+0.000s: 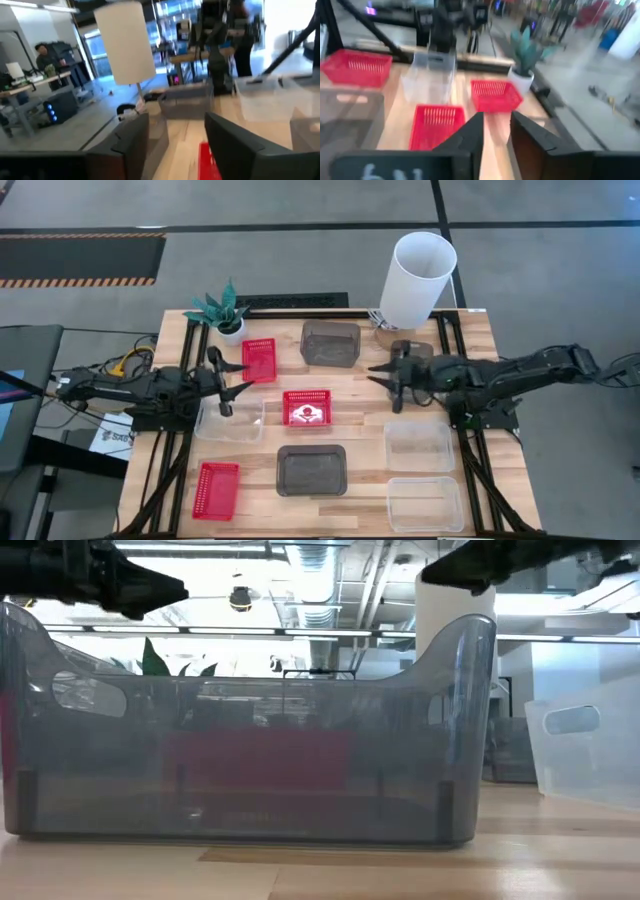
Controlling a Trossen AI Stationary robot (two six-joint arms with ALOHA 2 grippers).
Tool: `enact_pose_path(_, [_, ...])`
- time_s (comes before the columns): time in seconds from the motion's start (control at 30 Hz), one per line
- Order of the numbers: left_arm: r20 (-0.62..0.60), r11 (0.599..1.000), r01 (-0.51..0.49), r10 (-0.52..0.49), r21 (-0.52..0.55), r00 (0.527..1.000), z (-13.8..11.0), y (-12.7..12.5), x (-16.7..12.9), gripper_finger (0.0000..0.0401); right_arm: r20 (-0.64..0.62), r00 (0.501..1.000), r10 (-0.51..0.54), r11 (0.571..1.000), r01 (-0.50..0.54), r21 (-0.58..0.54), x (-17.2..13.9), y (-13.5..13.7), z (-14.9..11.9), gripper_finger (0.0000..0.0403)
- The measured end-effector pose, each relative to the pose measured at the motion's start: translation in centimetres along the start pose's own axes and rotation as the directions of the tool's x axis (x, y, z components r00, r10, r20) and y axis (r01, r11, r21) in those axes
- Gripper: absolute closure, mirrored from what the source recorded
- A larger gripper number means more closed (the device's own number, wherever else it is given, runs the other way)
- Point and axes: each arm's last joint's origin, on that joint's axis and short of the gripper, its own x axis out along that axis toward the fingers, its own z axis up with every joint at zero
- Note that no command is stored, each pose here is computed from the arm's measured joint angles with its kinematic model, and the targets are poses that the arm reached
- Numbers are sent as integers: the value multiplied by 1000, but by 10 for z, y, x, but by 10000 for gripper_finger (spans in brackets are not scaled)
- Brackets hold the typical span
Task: Stack baskets by color
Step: Stack the middle red bin on the top red bin
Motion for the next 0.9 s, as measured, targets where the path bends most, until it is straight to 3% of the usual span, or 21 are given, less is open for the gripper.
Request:
enact_pose_path(0.2, [-136, 1000, 15, -13, 16, 991, 29, 3, 12, 160, -200, 980, 4, 999, 4, 43, 8, 8, 24, 212])
enact_pose_path(0.4, [-294, 1000, -6, 4, -6, 956, 58, 7, 22, 149, -381, 923, 57, 987, 5, 158, -5, 15, 37, 165])
enact_pose_path(0.53, [-436, 999, -3, 18, 34, 900, 60, 8, 36, 149, -462, 882, 95, 977, 7, 215, -19, 23, 33, 163])
enact_pose_path(0.67, [-545, 991, 123, -78, 47, 835, 48, 6, 59, 149, -498, 856, 137, 971, -15, 240, -28, 34, 30, 172])
enact_pose_path(0.77, [-590, 978, 205, -146, 34, 794, 43, 5, 79, 149, -487, 858, 166, 970, -52, 238, -32, 42, 31, 178])
enact_pose_path(0.9, [-661, 974, 223, -140, 42, 737, 35, 9, 102, 149, -478, 867, 142, 979, -52, 198, -35, 50, 31, 185])
